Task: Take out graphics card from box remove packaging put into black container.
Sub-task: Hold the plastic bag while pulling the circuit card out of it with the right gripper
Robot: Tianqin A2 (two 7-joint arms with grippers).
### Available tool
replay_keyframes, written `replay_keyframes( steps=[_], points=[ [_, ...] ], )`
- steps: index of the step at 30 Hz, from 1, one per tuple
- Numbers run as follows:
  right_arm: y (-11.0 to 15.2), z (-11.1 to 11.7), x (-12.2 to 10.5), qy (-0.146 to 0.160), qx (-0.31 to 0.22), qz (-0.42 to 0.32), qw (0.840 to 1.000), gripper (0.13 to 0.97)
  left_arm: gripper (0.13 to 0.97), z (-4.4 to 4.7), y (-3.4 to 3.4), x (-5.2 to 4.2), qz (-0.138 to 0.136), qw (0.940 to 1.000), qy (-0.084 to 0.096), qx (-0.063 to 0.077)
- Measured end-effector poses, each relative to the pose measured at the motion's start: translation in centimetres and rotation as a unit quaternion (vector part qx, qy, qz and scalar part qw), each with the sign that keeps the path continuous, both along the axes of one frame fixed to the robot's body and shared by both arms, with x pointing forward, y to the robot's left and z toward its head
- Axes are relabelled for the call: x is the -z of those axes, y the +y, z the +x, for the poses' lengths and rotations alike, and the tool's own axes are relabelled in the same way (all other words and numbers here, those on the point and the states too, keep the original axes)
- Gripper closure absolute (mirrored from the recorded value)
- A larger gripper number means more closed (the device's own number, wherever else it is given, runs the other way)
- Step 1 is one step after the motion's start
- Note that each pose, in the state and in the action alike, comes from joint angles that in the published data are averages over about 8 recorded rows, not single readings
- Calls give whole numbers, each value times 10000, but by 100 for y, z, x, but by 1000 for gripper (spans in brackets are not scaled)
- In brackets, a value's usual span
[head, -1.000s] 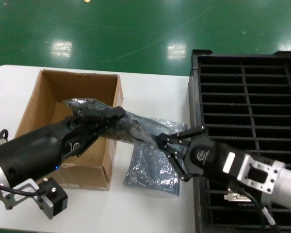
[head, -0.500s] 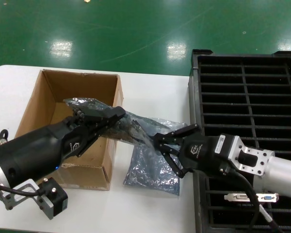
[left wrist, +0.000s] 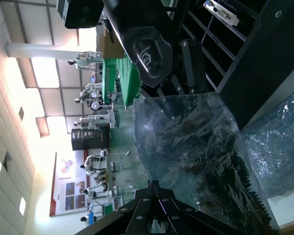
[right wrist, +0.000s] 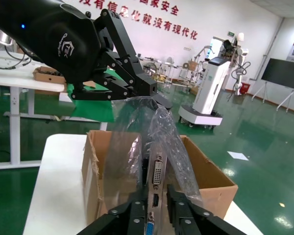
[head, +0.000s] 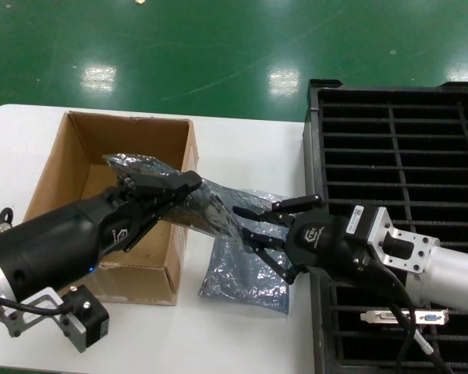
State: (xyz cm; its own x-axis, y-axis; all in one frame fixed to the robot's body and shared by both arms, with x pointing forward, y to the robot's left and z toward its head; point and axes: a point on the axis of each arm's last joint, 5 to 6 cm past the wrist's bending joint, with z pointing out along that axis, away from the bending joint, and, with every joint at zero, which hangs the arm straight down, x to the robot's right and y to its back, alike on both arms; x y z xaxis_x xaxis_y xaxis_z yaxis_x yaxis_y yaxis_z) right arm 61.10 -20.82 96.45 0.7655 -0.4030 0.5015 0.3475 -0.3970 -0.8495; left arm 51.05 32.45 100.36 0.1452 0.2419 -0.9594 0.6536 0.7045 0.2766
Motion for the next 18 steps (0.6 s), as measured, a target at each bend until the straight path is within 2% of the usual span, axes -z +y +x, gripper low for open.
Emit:
replay_keyframes(
  steps=[5, 13, 18],
  points=[
    [9, -3, 4, 95, -11, 56, 9999, 884, 957, 0, 0, 0, 0, 10000, 0, 0],
    [78, 37, 6, 309, 16, 199, 9993, 749, 957, 0, 0, 0, 0, 10000, 0, 0],
    [129, 88, 2, 503, 91, 332, 9981, 746, 957, 0, 0, 0, 0, 10000, 0, 0]
  ],
)
